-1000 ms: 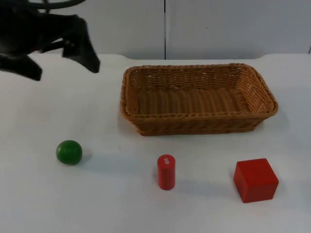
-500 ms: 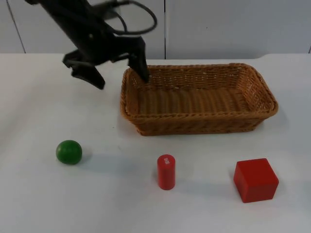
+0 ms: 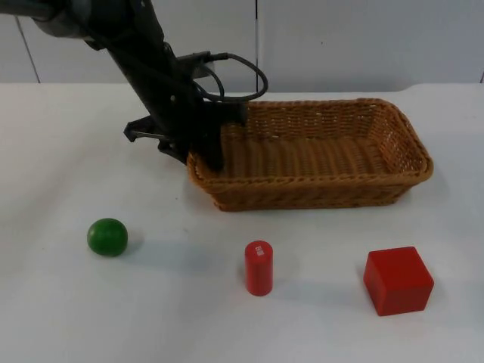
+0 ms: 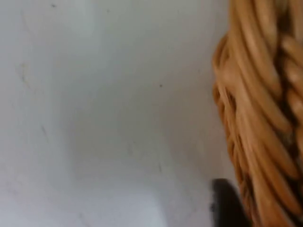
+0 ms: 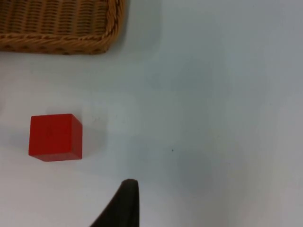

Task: Pick up the basket with the left hand and place the object to the left of the red cylinder into the basket with the right hand.

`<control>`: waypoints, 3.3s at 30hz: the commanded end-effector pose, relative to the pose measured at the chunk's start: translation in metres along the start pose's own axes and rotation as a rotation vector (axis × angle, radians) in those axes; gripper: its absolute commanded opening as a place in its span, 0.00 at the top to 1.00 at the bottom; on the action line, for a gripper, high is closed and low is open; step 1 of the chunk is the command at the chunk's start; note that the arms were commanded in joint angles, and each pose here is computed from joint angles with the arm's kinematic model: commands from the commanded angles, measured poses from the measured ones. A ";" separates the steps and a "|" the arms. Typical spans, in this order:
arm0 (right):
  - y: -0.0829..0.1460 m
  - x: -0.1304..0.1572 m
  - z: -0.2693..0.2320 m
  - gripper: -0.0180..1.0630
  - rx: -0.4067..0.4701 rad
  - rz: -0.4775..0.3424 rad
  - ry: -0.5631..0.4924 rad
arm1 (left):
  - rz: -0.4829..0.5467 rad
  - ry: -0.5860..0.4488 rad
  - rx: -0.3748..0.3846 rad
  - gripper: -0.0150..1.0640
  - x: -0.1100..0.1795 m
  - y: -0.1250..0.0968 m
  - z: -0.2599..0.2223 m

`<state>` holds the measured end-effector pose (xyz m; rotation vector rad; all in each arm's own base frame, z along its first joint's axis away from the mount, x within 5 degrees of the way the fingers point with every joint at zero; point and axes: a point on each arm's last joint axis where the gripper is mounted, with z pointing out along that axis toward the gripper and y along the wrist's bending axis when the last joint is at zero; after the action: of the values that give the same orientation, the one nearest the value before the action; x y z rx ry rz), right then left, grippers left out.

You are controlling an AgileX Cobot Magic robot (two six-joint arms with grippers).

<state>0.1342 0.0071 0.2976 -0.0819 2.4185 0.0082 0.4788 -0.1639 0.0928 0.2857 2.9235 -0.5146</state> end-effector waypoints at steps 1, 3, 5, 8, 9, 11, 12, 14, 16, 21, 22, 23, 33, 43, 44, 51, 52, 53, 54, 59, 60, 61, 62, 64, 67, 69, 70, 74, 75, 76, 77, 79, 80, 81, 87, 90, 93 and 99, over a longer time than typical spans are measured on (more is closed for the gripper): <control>-0.001 -0.001 0.000 0.01 0.010 0.001 -0.016 | 0.002 -0.019 0.001 0.74 -0.003 -0.004 -0.002; -0.001 -0.001 0.000 0.01 0.010 -0.011 -0.017 | -0.019 -0.036 0.000 0.85 -0.004 -0.004 -0.002; -0.001 -0.001 0.000 0.01 0.010 -0.011 -0.019 | -0.035 -0.047 0.001 0.91 -0.005 -0.004 -0.002; -0.001 -0.002 0.000 0.01 0.010 -0.011 -0.023 | -0.078 -0.085 -0.001 0.99 -0.009 -0.004 -0.002; -0.001 -0.002 0.000 0.01 0.010 -0.011 -0.027 | -0.115 -0.098 0.009 0.99 -0.010 -0.004 -0.002; -0.001 -0.002 0.000 0.01 0.010 -0.011 -0.030 | -0.136 -0.110 0.026 0.99 -0.011 -0.005 -0.003; -0.001 -0.003 0.000 0.01 0.010 -0.011 -0.036 | -0.156 -0.124 0.049 0.99 -0.013 -0.007 -0.004; -0.001 -0.003 0.000 0.01 0.010 -0.011 -0.043 | -0.224 -0.174 0.109 0.99 -0.019 -0.010 -0.014; -0.001 -0.003 0.000 0.01 0.010 -0.011 -0.043 | -0.253 -0.203 0.148 0.99 -0.023 -0.013 -0.024; -0.001 -0.003 -0.001 0.01 0.010 -0.011 -0.044 | -0.246 -0.298 0.221 0.99 -0.033 -0.032 -0.086; -0.001 -0.003 -0.001 0.01 0.010 -0.011 -0.044 | -0.235 -0.302 0.230 0.99 -0.032 -0.036 -0.105; -0.001 -0.003 -0.001 0.01 0.010 -0.011 -0.042 | -0.220 -0.302 0.238 0.99 -0.029 -0.040 -0.124; 0.000 0.001 -0.001 0.01 -0.003 -0.003 0.001 | -0.133 -0.283 0.158 0.99 0.008 -0.028 -0.248; 0.025 0.002 -0.002 0.01 -0.155 -0.134 0.001 | -0.273 -0.470 0.074 0.99 0.040 0.026 -0.343; 0.029 0.003 -0.003 0.01 -0.176 -0.160 0.001 | -0.284 -0.472 0.068 0.99 0.042 0.029 -0.344; 0.052 0.002 -0.007 0.01 -0.291 -0.268 -0.050 | -0.334 -0.299 0.057 0.99 0.053 0.047 -0.294; 0.057 0.002 -0.007 0.01 -0.313 -0.286 -0.060 | -0.346 -0.259 0.062 0.99 0.058 0.054 -0.282; 0.061 0.002 -0.007 0.01 -0.330 -0.295 -0.060 | -0.353 -0.235 0.072 0.99 0.061 0.058 -0.275; 0.066 0.002 -0.004 0.01 -0.349 -0.319 -0.051 | -0.359 -0.220 0.087 0.99 0.065 0.063 -0.270; 0.093 0.004 0.017 0.01 -0.406 -0.397 0.037 | -0.405 -0.204 0.108 0.99 0.076 0.089 -0.266; 0.102 0.005 0.023 0.01 -0.422 -0.415 0.049 | -0.414 -0.211 0.104 0.99 0.078 0.096 -0.268; 0.113 0.005 0.031 0.01 -0.443 -0.435 0.057 | -0.421 -0.217 0.100 0.99 0.079 0.101 -0.270; 0.113 0.005 0.031 0.01 -0.443 -0.435 0.057 | -0.421 -0.217 0.100 0.99 0.079 0.101 -0.270; 0.146 0.010 0.052 0.01 -0.498 -0.490 0.053 | -0.433 -0.232 0.091 0.99 0.083 0.111 -0.275; 0.174 0.015 0.068 0.01 -0.552 -0.534 0.011 | -0.447 -0.240 0.084 0.99 0.085 0.119 -0.278; 0.199 0.022 0.086 0.01 -0.592 -0.556 -0.037 | -0.474 -0.253 0.077 0.99 0.089 0.130 -0.282; 0.211 0.026 0.097 0.01 -0.610 -0.561 -0.067 | -0.488 -0.259 0.074 0.99 0.091 0.135 -0.285; 0.237 0.034 0.127 0.01 -0.642 -0.548 -0.148 | -0.528 -0.277 0.064 0.99 0.098 0.150 -0.291; 0.244 0.034 0.138 0.01 -0.638 -0.551 -0.141 | -0.539 -0.282 0.061 0.99 0.099 0.154 -0.293; 0.252 0.035 0.148 0.01 -0.632 -0.565 -0.126 | -0.551 -0.288 0.058 0.99 0.102 0.159 -0.295; 0.252 0.035 0.148 0.01 -0.632 -0.565 -0.126 | -0.551 -0.288 0.058 0.99 0.102 0.159 -0.295; 0.273 0.027 0.165 0.03 -0.626 -0.601 -0.117 | -0.574 -0.298 0.052 0.99 0.106 0.167 -0.299; 0.282 0.023 0.171 0.04 -0.625 -0.613 -0.116 | -0.589 -0.305 0.048 0.99 0.109 0.173 -0.301; 0.291 0.020 0.179 0.06 -0.623 -0.626 -0.112 | -0.594 -0.307 0.047 0.99 0.110 0.174 -0.302; 0.342 -0.007 0.209 0.07 -0.625 -0.708 -0.126 | -0.639 -0.327 0.034 0.99 0.119 0.190 -0.310; 0.355 -0.011 0.222 0.07 -0.624 -0.718 -0.117 | -0.649 -0.331 0.029 0.99 0.122 0.194 -0.311; 0.368 -0.016 0.231 0.07 -0.625 -0.727 -0.123 | -0.650 -0.330 0.024 0.99 0.122 0.195 -0.311; 0.391 -0.020 0.256 0.07 -0.625 -0.766 -0.154 | -0.651 -0.331 0.027 0.99 0.122 0.195 -0.312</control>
<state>0.2935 0.4025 0.1116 -1.1996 2.0298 0.4078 0.3653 0.1485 0.2866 -0.7083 2.6617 -0.5708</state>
